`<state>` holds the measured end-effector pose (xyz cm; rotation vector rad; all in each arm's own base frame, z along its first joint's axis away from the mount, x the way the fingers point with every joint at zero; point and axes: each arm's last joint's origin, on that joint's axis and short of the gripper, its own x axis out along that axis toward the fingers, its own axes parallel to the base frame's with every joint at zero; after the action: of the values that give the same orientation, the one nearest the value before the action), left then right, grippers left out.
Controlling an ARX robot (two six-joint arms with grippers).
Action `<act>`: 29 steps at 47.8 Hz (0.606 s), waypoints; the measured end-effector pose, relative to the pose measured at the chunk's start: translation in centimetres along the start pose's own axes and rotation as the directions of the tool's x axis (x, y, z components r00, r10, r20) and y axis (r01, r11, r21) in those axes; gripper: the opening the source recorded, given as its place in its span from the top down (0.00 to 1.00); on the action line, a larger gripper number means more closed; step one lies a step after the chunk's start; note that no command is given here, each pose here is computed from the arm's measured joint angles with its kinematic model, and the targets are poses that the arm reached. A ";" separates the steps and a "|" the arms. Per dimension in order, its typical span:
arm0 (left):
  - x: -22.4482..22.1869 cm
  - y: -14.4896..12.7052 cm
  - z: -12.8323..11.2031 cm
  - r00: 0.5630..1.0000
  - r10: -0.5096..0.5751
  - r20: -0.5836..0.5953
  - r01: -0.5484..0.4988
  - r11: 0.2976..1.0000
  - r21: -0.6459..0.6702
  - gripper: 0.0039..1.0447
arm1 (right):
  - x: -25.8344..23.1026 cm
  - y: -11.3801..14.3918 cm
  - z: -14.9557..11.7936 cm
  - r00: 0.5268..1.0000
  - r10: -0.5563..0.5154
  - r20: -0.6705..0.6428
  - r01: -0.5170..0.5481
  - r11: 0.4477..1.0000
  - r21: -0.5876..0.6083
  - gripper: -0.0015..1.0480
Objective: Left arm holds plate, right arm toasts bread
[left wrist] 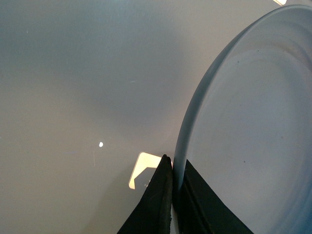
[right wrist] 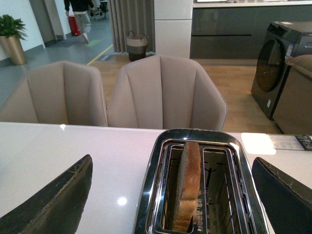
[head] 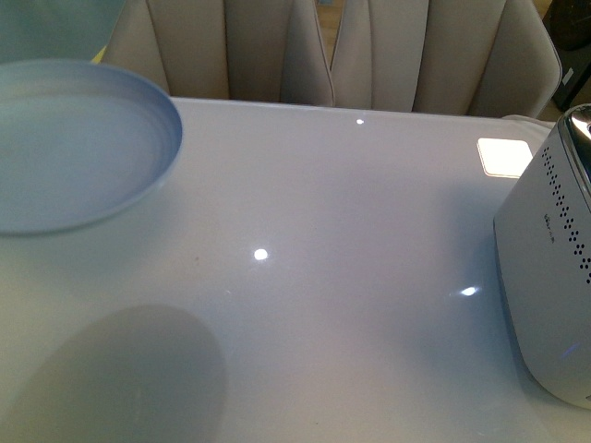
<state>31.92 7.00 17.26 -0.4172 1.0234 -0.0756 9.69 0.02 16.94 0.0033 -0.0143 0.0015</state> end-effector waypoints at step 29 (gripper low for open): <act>2.3 7.2 -8.6 0.997 0.031 -0.070 -0.038 0.993 -0.107 0.97 | 0.0 0.0 0.0 1.000 0.000 0.000 0.000 1.000 0.000 0.08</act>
<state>24.96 10.42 8.82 -0.4986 1.1050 -0.0031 9.69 0.01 16.94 0.0033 -0.0143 0.0012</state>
